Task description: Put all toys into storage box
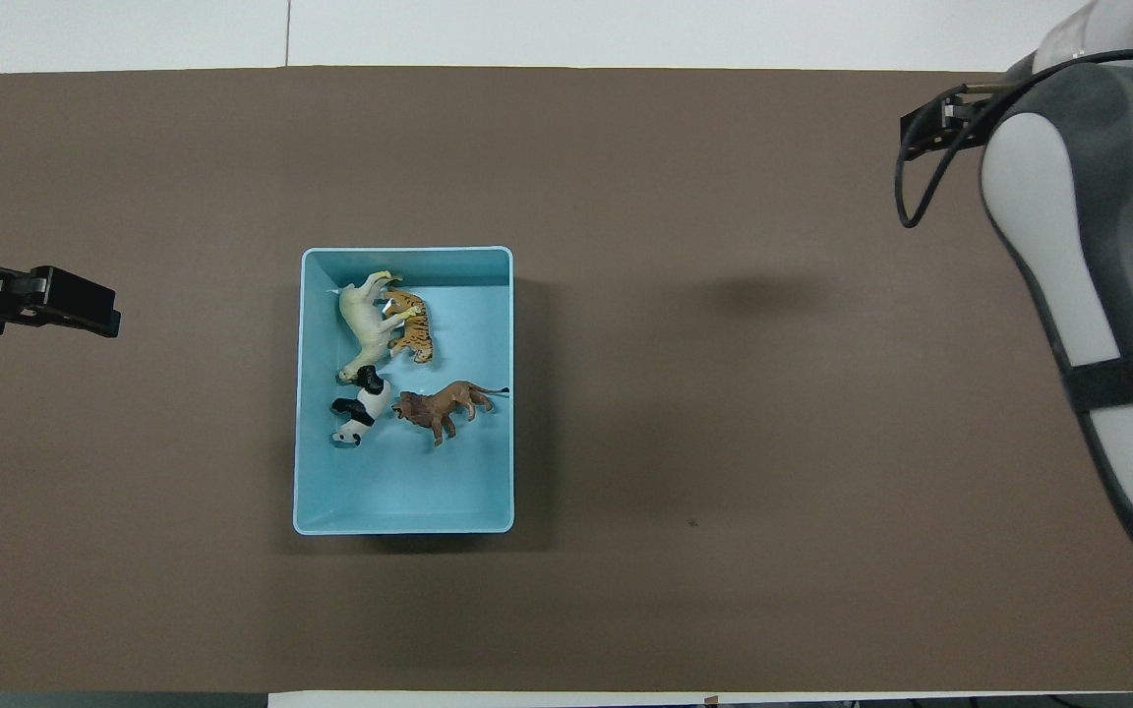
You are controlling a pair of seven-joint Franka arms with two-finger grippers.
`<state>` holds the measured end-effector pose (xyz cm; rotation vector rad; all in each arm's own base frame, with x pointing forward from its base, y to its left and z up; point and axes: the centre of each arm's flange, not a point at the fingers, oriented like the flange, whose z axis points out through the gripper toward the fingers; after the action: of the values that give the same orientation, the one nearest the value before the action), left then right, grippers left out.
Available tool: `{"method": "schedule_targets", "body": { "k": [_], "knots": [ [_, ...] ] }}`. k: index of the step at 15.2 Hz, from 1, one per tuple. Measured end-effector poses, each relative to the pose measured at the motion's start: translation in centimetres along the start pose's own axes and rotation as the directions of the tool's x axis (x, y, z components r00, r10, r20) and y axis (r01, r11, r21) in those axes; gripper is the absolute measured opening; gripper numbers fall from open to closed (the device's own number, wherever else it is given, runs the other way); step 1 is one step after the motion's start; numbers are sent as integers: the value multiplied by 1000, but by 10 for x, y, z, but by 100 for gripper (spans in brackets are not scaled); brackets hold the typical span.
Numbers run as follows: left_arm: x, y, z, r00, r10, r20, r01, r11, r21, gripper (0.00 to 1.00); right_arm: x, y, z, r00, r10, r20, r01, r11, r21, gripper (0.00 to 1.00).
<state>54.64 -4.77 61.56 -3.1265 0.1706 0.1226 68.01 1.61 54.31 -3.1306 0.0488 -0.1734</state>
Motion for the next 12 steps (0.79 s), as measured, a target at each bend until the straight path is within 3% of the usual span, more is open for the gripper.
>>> {"method": "schedule_targets", "body": {
  "k": [5,9,12],
  "knots": [
    [0,0,0,1000,0,-1,0,1000,0,100,-51,78,-47,989,70,129,-76,996,39,100],
    [0,0,-1,1000,0,-3,0,1000,0,100,-106,106,-73,988,51,144,-58,997,49,100],
    [0,0,-1,1000,0,-4,0,1000,0,100,-129,107,-87,990,29,136,-34,999,38,100]
  ]
}}
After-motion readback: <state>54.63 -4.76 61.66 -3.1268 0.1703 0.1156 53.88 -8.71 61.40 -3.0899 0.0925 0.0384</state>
